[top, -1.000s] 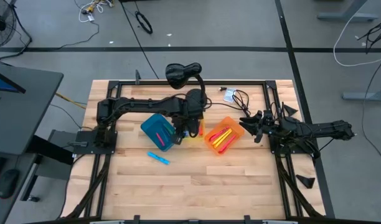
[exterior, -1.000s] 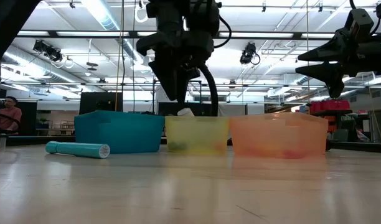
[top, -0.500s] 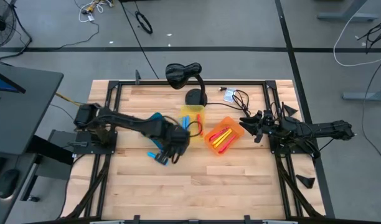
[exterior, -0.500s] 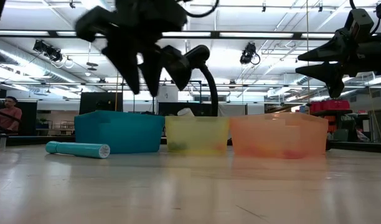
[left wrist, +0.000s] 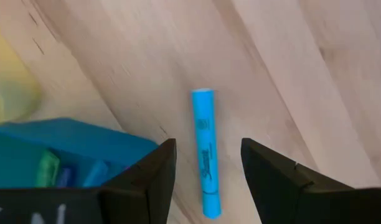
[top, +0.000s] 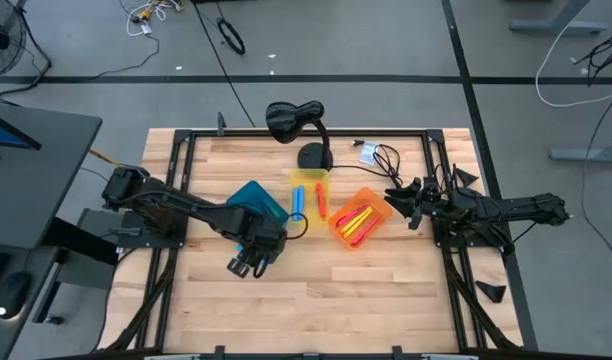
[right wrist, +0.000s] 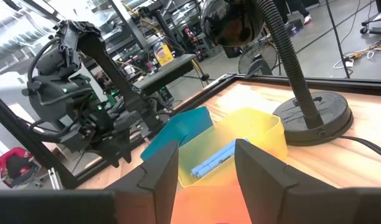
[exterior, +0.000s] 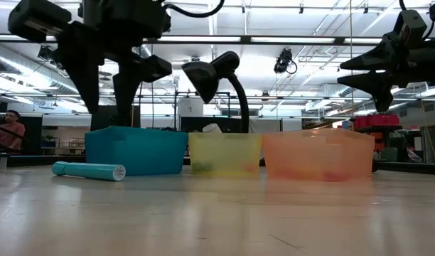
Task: Pick & Place Markers
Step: Put the blue highlighter pen into the yellow bin
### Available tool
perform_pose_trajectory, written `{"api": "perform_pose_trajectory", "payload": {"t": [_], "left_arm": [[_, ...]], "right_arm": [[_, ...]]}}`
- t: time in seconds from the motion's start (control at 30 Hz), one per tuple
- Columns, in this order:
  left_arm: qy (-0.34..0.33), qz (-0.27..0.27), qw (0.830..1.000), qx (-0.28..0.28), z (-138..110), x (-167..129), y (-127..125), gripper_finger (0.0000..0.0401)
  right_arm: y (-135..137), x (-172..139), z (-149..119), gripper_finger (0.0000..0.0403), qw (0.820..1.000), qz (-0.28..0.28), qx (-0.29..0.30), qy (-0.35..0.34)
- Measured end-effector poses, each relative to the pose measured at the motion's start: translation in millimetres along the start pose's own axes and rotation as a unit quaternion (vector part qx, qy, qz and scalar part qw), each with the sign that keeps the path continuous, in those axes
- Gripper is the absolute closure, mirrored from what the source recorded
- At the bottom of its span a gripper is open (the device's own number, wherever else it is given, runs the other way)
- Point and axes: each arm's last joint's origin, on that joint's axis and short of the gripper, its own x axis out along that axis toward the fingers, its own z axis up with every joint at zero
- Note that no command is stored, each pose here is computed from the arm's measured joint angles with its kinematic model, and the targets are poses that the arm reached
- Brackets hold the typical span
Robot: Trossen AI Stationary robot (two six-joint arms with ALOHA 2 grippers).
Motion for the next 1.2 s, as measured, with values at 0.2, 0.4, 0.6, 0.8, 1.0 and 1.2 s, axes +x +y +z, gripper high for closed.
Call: {"api": "perform_pose_trajectory", "payload": {"t": [0.2,0.4,0.6,0.8,1.0,1.2], "left_arm": [[-0.006,0.001,1.0,0.002,1,0,0,0.0213],[-0.003,0.001,1.0,0.002,3,6,0,0.0213],[-0.003,0.003,1.0,-0.009,2,18,-2,0.0213],[-0.006,-0.001,1.0,-0.016,-1,33,-8,0.0213],[-0.011,-0.001,1.0,-0.02,-6,44,-11,0.0213],[-0.01,-0.001,1.0,-0.025,-13,55,-12,0.0213]], "right_arm": [[0,0,0,0.0243,1.0,0.0,0.0,0.0],[0,0,0,0.0243,1.0,0.0,0.0,0.0],[0,0,0,0.0243,1.0,0.0,0.0,0.0],[0,0,0,0.0243,1.0,-0.001,0.0,0.001],[0,0,0,0.0243,1.0,-0.001,-0.001,0.001],[0,0,0,0.0243,1.0,-0.001,0.0,0.001]]}}
